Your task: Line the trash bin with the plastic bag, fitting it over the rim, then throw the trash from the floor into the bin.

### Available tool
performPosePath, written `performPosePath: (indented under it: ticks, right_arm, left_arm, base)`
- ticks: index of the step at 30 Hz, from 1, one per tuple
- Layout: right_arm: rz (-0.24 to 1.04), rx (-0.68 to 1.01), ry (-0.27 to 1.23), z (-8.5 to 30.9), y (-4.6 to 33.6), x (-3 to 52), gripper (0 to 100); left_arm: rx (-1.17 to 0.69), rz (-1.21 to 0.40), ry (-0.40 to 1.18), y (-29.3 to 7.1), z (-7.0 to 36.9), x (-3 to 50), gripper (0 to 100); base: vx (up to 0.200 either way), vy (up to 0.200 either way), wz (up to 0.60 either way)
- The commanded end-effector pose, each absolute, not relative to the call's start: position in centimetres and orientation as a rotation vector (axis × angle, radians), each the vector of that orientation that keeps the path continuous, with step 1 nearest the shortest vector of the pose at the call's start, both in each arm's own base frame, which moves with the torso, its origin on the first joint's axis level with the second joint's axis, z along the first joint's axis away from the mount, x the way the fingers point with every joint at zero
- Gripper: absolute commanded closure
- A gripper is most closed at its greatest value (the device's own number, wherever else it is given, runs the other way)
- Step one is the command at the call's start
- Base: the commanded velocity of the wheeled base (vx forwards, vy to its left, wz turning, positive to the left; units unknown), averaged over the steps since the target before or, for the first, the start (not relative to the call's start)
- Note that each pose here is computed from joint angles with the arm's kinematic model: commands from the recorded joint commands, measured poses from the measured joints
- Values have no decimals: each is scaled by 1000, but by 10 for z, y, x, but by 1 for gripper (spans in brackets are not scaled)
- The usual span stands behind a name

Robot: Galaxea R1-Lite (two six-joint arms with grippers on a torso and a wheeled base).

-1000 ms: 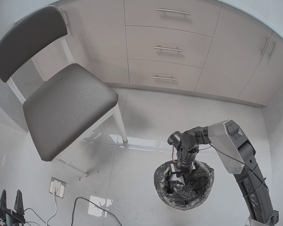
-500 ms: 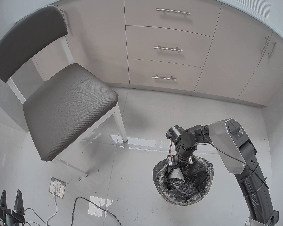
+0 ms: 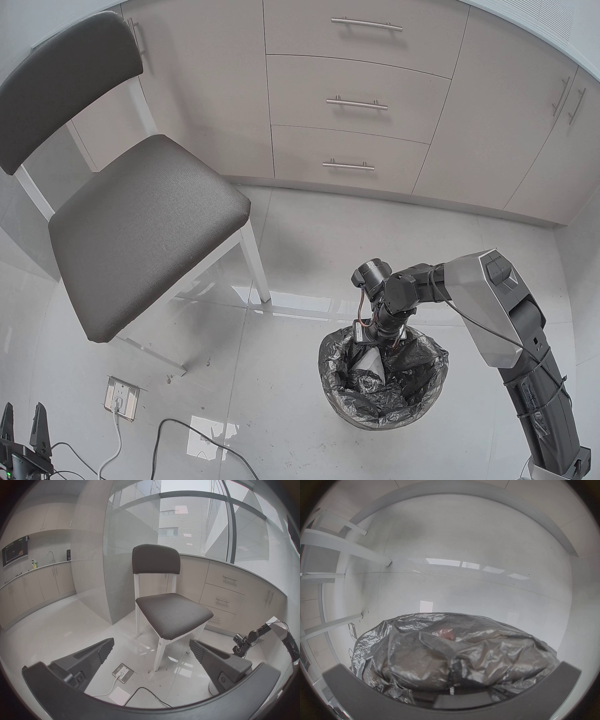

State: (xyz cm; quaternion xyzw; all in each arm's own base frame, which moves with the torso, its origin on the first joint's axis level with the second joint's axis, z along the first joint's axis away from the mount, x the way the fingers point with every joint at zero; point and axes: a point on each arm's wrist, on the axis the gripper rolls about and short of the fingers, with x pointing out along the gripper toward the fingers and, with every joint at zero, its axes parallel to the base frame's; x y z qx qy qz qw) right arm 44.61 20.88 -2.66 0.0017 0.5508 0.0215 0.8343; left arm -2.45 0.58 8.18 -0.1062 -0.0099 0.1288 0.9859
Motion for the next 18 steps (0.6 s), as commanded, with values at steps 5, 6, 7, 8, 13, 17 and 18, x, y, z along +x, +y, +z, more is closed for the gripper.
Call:
performPosePath:
  ticks: [5, 6, 7, 8, 13, 17, 18]
  right_arm:
    - [38, 6, 1120, -22, 211, 449, 100]
    - [35, 5, 1112, -21, 211, 449, 100]
    - [35, 5, 1112, -21, 211, 449, 100]
    - [30, 4, 1099, -21, 211, 450, 100]
    - [8, 23, 1016, -18, 213, 457, 100]
    - [6, 23, 1011, -20, 216, 457, 100]
    - [-3, 27, 996, -20, 216, 458, 100]
  left_arm:
    - [-216, 258, -34, 6, 81, -26, 0]
    - [-216, 258, -34, 6, 81, -26, 0]
    - [-216, 258, -34, 6, 81, -26, 0]
    - [-216, 258, -34, 6, 81, -26, 0]
    - [-216, 258, -34, 6, 81, -26, 0]
    - [-216, 258, -34, 6, 81, -26, 0]
    - [-216, 258, -34, 6, 81, -26, 0]
  base:
    - [0, 0, 0]
    - [0, 0, 0]
    - [0, 0, 0]
    - [0, 0, 0]
    - [0, 0, 0]
    - [0, 0, 0]
    - [0, 0, 0]
